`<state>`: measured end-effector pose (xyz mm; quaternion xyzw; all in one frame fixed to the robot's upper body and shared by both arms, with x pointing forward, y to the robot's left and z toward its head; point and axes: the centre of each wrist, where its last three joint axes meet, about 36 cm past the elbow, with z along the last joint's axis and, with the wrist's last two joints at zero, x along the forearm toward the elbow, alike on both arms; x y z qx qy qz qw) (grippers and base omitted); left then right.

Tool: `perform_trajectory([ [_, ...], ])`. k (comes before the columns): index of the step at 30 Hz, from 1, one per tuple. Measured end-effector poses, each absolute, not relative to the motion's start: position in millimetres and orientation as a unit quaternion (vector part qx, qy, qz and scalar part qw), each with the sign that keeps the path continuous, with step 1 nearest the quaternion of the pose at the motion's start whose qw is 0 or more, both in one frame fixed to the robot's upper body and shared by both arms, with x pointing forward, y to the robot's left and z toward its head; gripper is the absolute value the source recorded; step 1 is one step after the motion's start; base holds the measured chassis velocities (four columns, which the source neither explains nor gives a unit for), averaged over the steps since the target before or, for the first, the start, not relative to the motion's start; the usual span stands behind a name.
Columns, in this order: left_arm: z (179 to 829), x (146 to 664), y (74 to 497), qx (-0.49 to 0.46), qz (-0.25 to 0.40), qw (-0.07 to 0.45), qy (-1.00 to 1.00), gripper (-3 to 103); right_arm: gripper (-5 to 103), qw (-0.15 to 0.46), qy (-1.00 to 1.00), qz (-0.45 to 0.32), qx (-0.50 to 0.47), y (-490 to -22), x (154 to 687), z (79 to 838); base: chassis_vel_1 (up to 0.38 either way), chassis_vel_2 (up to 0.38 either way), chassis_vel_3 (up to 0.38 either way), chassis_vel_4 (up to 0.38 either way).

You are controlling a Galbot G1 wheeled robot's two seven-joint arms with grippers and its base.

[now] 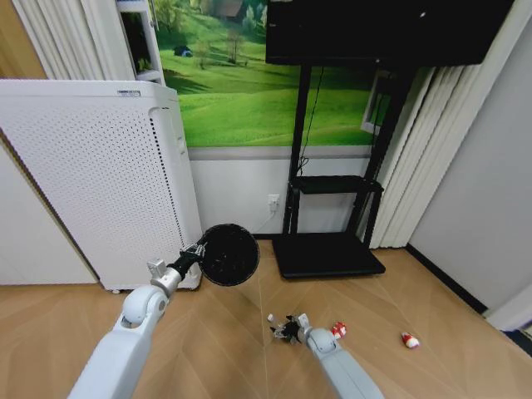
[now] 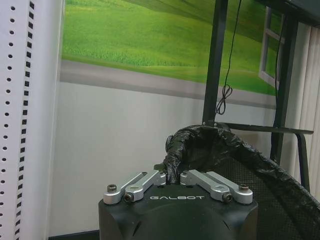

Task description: Pick up the trash bin and place the garbage on the floor into it.

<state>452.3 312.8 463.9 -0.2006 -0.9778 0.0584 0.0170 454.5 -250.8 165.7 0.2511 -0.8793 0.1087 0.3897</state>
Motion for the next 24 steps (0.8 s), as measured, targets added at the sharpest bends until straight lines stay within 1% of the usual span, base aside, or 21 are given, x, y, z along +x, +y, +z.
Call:
perform_trajectory([
  [3, 462.4, 452.2, 316.7, -0.205, 0.061, 0.020, -0.977, 7, 100, 0.405, -0.878, 0.113, 0.230, -253.5, 453.7, 163.3, 0.000, 0.000, 0.000, 0.000],
  [10, 461.0, 452.5, 318.3, -0.206, 0.062, 0.022, -0.976, 7, 100, 0.421, -0.871, 0.122, 0.225, -254.3, 449.3, 161.4, 0.000, 0.000, 0.000, 0.000],
  [11, 460.2, 452.6, 318.1, -0.207, 0.062, 0.024, -0.976, 7, 102, 0.421, -0.870, 0.121, 0.225, -254.3, 449.1, 161.2, 0.000, 0.000, 0.000, 0.000],
  [12, 460.2, 452.6, 318.1, -0.207, 0.062, 0.024, -0.976, 7, 102, 0.421, -0.870, 0.121, 0.225, -254.3, 449.1, 161.2, 0.000, 0.000, 0.000, 0.000],
  [15, 456.6, 454.2, 316.9, -0.210, 0.061, 0.030, -0.975, 7, 88, 0.421, -0.871, 0.117, 0.225, -253.8, 449.1, 161.1, 0.000, 0.000, 0.000, 0.000],
  [17, 456.1, 455.0, 316.7, -0.211, 0.061, 0.030, -0.975, 7, 88, 0.420, -0.872, 0.117, 0.225, -253.8, 448.6, 161.1, 0.000, 0.000, 0.000, 0.000],
  [18, 454.8, 457.4, 316.3, -0.213, 0.060, 0.032, -0.975, 7, 77, 0.415, -0.874, 0.116, 0.226, -253.9, 446.9, 161.0, 0.000, 0.000, 0.000, 0.000],
  [19, 454.8, 457.4, 316.3, -0.213, 0.060, 0.032, -0.975, 7, 77, 0.415, -0.874, 0.116, 0.226, -253.9, 446.9, 161.0, 0.000, 0.000, 0.000, 0.000],
  [21, 452.7, 461.9, 315.3, -0.217, 0.059, 0.035, -0.974, 7, 66, 0.409, -0.877, 0.116, 0.226, -255.9, 443.7, 161.9, 0.000, 0.000, 0.000, 0.000],
  [22, 452.7, 461.9, 315.3, -0.217, 0.059, 0.035, -0.974, 7, 66, 0.409, -0.877, 0.116, 0.226, -255.9, 443.7, 161.9, 0.000, 0.000, 0.000, 0.000],
  [23, 452.6, 464.6, 314.7, -0.219, 0.058, 0.035, -0.973, 7, 61, 0.407, -0.878, 0.114, 0.225, -257.3, 441.8, 162.4, 0.000, 0.000, 0.000, 0.000],
  [24, 452.6, 464.6, 314.7, -0.219, 0.058, 0.035, -0.973, 7, 61, 0.407, -0.878, 0.114, 0.225, -257.3, 441.8, 162.4, 0.000, 0.000, 0.000, 0.000],
])
